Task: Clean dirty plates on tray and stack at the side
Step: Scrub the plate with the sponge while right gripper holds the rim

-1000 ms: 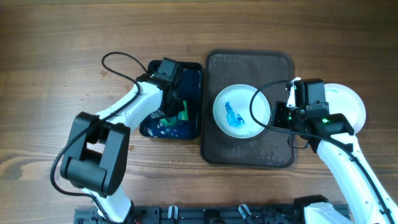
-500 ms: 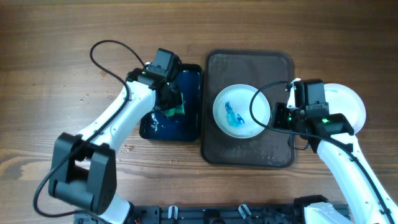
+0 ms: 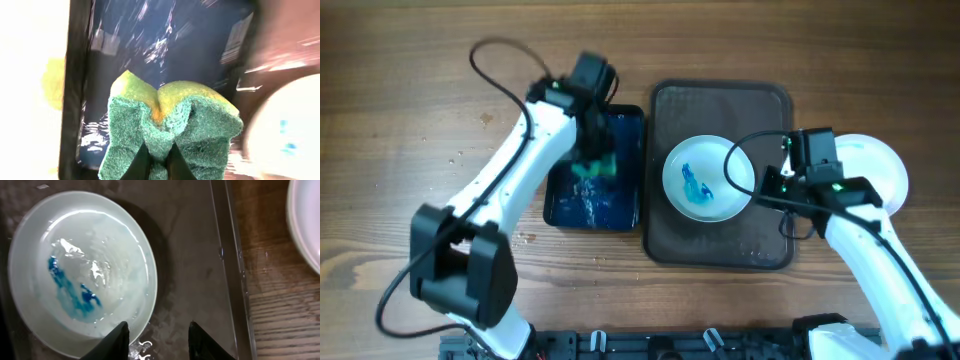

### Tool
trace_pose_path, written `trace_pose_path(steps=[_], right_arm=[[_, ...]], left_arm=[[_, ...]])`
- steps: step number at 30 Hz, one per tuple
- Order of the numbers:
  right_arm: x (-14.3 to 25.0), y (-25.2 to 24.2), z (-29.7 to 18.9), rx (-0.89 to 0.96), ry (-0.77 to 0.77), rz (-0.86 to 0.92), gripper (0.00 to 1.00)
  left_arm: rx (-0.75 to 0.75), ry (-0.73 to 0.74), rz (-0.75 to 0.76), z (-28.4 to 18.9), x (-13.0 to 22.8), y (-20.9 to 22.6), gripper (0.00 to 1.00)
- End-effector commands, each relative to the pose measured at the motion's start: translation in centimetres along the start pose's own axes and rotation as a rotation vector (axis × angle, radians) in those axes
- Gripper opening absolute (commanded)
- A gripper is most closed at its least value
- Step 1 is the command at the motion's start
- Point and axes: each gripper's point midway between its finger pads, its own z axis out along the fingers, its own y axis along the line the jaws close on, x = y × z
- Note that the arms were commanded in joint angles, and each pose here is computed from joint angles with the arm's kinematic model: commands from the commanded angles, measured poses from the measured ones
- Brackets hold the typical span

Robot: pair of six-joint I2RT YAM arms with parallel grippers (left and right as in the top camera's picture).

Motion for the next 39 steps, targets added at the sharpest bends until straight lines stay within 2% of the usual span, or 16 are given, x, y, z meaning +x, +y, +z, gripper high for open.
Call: trace_pose_path(steps=[1,4,7,8,10,13,17,23,26,29,33,36,39], right_arm=[[0.8,2.4,2.3,-0.127,0.103,-0.124,0.4],[1.4,1.6,4.3,-0.087,0.153,-0.117,0.43],[1.0,0.3,6.8,-0.052,0.172,-0.078,0.43],[0.9,0.2,7.4,-0.069,0.178,-0.069,0.32],[0.8,0.2,8.0,-0.097,0.188,-0.048,0.18],[0.4,0.0,8.3,-0.111,0.183,-0.032,0.04],[0.4,0.0,8.3,-0.111,0.182,-0.034,0.04],[0.5,0.0,8.3,-0.107,0.183,-0.034,0.04],[0.5,0.0,8.3,-0.107,0.184,-0.035,0.04],[0.6,-0.1,8.3,-0.106,0.187,-0.034,0.04],[0.7,-0.1,8.3,-0.104,0.192,-0.033,0.05],[0.7,-0.1,8.3,-0.104,0.191,-0.033,0.04],[0.7,-0.1,8.3,-0.104,0.193,-0.033,0.04]], left_arm=[[0.182,-0.12,0.081,-6.0,-1.4,-5.4,0.04],[0.308,-0.067,0.13,-5.9,0.0,-8.9,0.04],[0.328,-0.045,0.167,-4.6,0.7,-10.9,0.04],[0.326,-0.038,0.171,-4.1,0.9,-11.3,0.04],[0.329,-0.02,0.169,-3.4,1.2,-12.0,0.04],[0.388,0.015,0.202,-1.7,2.0,-14.7,0.04],[0.501,0.079,0.276,1.0,4.0,-19.5,0.04],[0.461,0.165,0.361,6.8,8.3,-22.5,0.04],[0.375,0.137,0.361,8.8,8.0,-21.6,0.04],[0.137,-0.005,0.332,10.1,4.6,-17.5,0.04],[-0.146,-0.122,0.305,10.1,1.2,-11.6,0.04],[-0.181,-0.12,0.294,10.1,0.7,-10.4,0.04],[-0.125,-0.078,0.291,10.3,1.5,-11.2,0.04]])
